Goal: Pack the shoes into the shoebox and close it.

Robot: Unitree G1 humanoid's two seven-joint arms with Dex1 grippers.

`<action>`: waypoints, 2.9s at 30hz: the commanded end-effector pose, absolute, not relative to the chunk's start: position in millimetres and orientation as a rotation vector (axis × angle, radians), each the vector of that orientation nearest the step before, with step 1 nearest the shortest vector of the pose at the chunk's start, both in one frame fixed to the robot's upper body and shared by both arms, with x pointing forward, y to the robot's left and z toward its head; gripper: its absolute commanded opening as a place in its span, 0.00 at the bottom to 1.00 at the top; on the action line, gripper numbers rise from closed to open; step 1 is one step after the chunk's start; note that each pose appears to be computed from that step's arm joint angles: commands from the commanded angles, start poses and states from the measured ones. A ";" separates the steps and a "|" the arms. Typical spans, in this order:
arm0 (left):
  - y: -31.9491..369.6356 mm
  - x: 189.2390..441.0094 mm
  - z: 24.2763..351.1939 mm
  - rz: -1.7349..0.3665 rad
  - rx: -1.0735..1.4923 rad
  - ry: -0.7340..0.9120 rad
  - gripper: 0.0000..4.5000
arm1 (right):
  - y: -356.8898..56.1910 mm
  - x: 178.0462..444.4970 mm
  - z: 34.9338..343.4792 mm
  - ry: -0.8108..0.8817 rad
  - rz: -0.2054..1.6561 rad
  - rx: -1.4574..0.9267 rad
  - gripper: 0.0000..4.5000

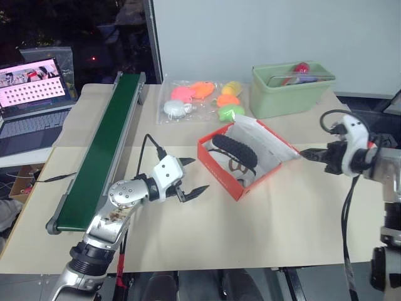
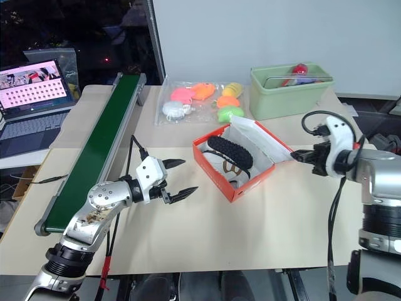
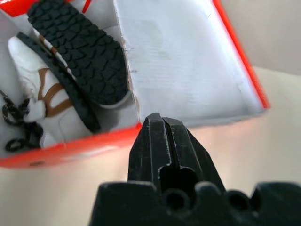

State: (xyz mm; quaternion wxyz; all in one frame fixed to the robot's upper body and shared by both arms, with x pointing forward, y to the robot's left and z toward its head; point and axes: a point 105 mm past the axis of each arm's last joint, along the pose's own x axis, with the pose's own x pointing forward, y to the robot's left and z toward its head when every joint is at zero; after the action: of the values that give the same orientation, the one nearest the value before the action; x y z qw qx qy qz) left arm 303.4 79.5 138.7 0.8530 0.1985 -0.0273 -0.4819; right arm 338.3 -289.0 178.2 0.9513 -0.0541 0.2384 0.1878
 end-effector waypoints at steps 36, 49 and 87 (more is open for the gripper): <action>82.5 305.3 157.8 -1.018 0.439 -0.099 1.00 | -158.4 351.9 134.8 0.248 0.544 -0.090 0.01; 79.7 308.5 161.7 -1.036 0.442 -0.108 1.00 | -208.2 373.6 124.4 0.220 0.198 -0.036 0.01; 87.8 312.5 170.9 -1.028 0.477 -0.110 1.00 | -188.0 410.5 139.2 -0.149 0.165 1.106 0.01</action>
State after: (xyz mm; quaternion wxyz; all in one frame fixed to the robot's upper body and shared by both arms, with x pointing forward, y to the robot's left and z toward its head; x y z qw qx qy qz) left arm 312.8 86.5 155.7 0.8418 0.2182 -0.0275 -0.4929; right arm 411.4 -185.7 107.2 0.8597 0.5093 -0.0155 0.0362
